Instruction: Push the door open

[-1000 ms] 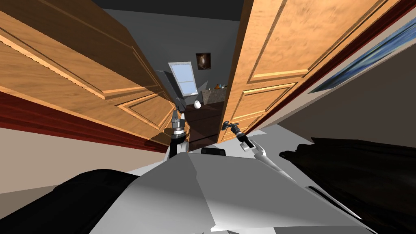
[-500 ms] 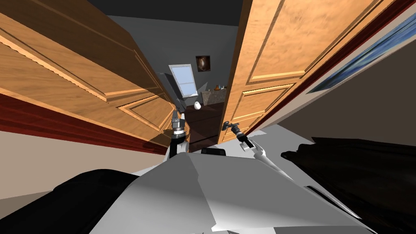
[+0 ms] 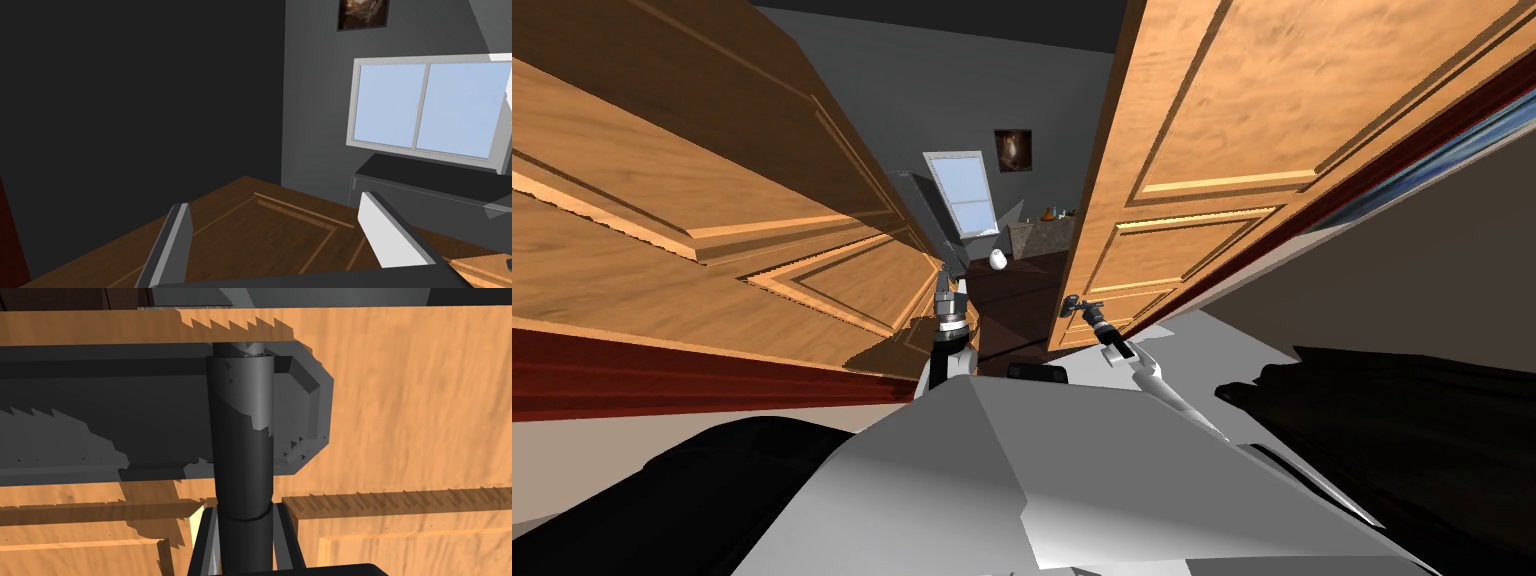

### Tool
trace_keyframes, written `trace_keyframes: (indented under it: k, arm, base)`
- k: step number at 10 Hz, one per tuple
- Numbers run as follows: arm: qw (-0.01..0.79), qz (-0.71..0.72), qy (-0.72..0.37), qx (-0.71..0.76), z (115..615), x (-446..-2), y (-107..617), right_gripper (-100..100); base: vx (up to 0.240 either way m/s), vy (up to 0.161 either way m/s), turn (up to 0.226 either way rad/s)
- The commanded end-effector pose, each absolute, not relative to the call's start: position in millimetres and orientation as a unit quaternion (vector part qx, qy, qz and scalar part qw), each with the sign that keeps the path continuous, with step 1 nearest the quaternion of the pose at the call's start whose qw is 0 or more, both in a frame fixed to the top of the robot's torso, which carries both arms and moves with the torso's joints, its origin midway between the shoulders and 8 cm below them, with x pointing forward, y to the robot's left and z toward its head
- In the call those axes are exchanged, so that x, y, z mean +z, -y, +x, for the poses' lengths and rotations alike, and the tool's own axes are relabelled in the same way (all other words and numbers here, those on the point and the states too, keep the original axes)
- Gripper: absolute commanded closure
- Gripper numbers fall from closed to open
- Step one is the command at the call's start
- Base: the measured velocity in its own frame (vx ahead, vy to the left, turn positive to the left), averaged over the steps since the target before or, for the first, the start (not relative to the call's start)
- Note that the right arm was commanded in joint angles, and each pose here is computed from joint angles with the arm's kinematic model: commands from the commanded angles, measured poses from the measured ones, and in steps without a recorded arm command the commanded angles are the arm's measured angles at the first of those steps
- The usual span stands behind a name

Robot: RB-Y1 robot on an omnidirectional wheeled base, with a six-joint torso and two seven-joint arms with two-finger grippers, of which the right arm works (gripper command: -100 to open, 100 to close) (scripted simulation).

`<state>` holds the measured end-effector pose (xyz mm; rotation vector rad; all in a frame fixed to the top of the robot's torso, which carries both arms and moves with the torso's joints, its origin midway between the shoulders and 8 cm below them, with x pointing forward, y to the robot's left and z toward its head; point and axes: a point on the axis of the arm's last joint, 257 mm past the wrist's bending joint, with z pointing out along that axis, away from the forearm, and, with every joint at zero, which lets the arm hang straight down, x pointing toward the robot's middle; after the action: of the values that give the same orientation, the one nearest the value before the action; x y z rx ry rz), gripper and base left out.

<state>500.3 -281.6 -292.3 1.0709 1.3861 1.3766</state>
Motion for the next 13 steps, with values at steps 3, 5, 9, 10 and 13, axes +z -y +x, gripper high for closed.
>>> trace_keyframes:
  k: [3, 5, 9, 10, 13]
  arm:
    - [0.465, 0.438, -0.544, 0.544, 512.0, -282.1, 303.3, 100]
    - [0.473, 0.444, -0.538, 0.537, 517.3, -281.5, 312.0, 100]
    - [0.489, 0.458, -0.526, 0.524, 526.9, -281.1, 329.2, 100]
    - [0.492, 0.462, -0.522, 0.521, 529.2, -281.2, 333.4, 100]
    - [0.501, 0.473, -0.513, 0.511, 535.2, -281.9, 345.5, 100]
  base:
    - [0.096, 0.064, -0.019]
    - [0.086, 0.066, -0.026]
    - [0.093, 0.080, -0.038]
    - [0.085, 0.087, -0.031]
    - [0.106, 0.073, -0.030]
